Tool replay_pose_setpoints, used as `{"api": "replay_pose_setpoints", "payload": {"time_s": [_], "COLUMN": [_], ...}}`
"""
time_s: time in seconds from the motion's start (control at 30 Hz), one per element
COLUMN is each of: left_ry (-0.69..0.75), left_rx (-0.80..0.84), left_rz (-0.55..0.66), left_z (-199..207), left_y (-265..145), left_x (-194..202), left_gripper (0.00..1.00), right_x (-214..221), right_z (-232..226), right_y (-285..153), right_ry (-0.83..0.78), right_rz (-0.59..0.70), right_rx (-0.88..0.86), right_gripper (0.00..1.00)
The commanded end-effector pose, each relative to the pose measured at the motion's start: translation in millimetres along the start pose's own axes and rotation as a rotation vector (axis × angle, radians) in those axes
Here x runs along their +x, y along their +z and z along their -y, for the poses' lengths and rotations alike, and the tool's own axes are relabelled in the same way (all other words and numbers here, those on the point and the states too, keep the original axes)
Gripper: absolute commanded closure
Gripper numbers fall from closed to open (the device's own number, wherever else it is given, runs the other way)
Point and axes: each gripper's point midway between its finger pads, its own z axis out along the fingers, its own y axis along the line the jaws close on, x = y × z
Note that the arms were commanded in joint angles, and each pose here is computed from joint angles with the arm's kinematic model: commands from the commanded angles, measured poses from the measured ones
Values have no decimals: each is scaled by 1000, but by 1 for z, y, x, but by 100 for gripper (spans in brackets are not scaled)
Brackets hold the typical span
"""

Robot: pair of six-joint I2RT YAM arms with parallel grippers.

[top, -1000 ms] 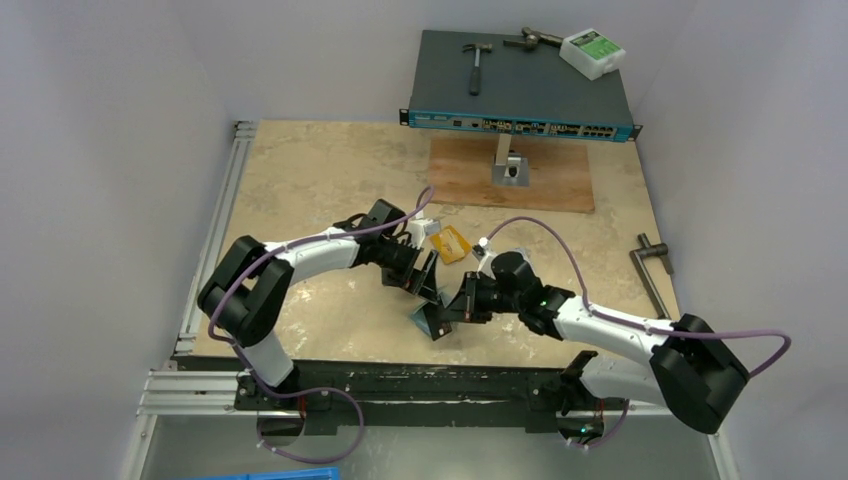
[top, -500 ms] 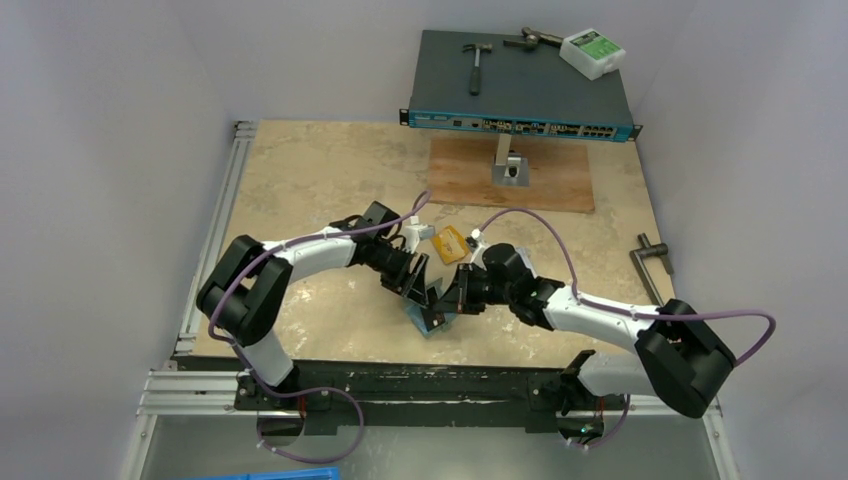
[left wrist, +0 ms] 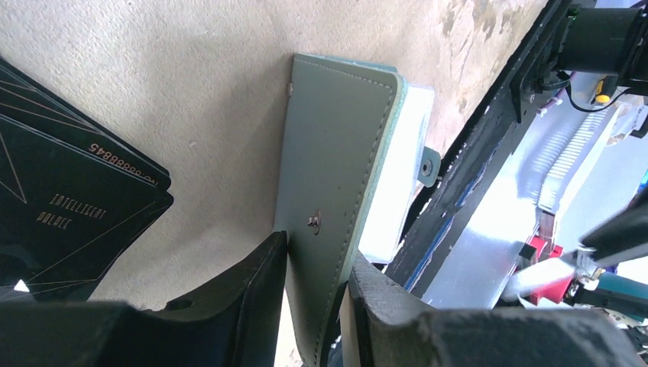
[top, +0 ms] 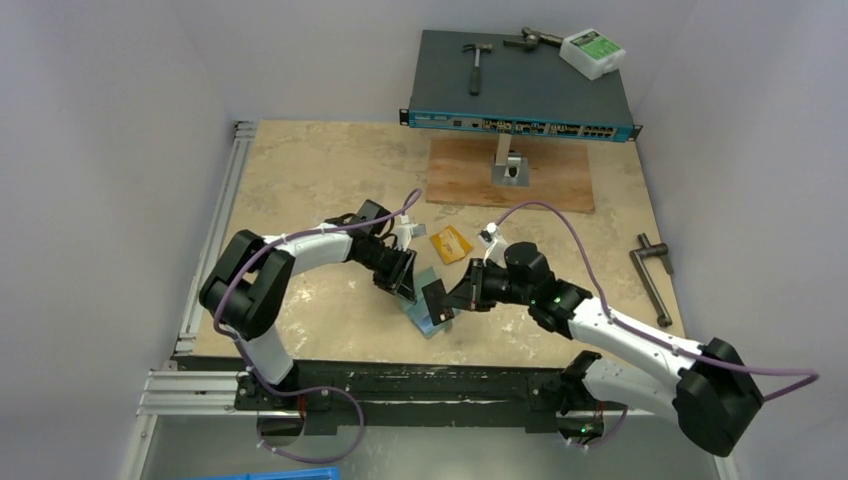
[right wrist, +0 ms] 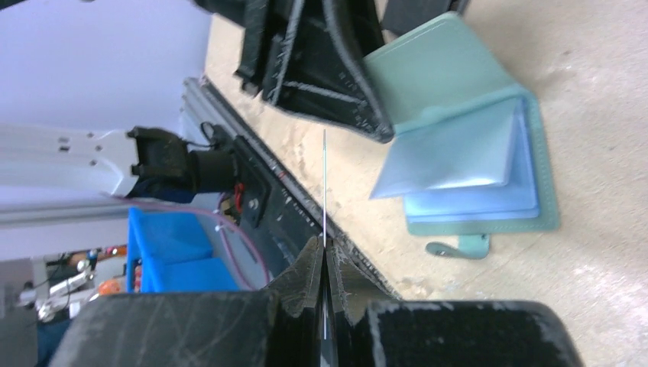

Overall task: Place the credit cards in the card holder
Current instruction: Insert the credit card into the card holder.

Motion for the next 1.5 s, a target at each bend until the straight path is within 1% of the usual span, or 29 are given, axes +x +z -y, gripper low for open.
{"api": "replay_pose_setpoints", "payload": {"time_s": [0.0,0.1,0.3,0.43,0.6,0.67,0.8,0.87,0.97,1.13,1.3,1.37,1.47], "left_ry": [1,-10,-33,-36,-36,-31,-16,-6,-4,-16,-17,-2,11], "left_rx": [-9,-13,-10,-6,-4,4,77,123,179,206,184,154,56], "left_rz": [17,13,6,5,2,8,10,12,2,-32,-43,-40,-29], "left_z": [2,0,-2,-2,-2,0,17,26,34,34,28,24,10], "left_y": [-2,-2,0,0,-1,-3,-8,-11,-12,-9,-7,-8,-10], "left_x": [-11,-11,-11,-11,-11,-12,-16,-18,-17,-13,-11,-11,-12], "left_gripper": [71,71,71,71,69,63,46,39,34,33,33,37,49], "right_x": [21,39,57,60,50,43,23,15,4,-5,-4,-4,-2], "right_z": [-4,5,19,28,33,32,28,23,16,14,19,20,20], "right_y": [-15,-21,-27,-20,-6,0,17,23,28,32,40,42,40], "right_ry": [-13,4,23,25,13,4,1,0,-7,-13,-6,-5,-10], "right_rz": [-65,-120,-154,-169,-149,-134,-81,-60,-30,-5,-18,-18,-29], "right_rx": [-50,-44,-21,6,23,25,27,13,-8,-2,7,8,6], "right_gripper": [100,100,100,100,100,100,100,100,100,100,100,100,100]}}
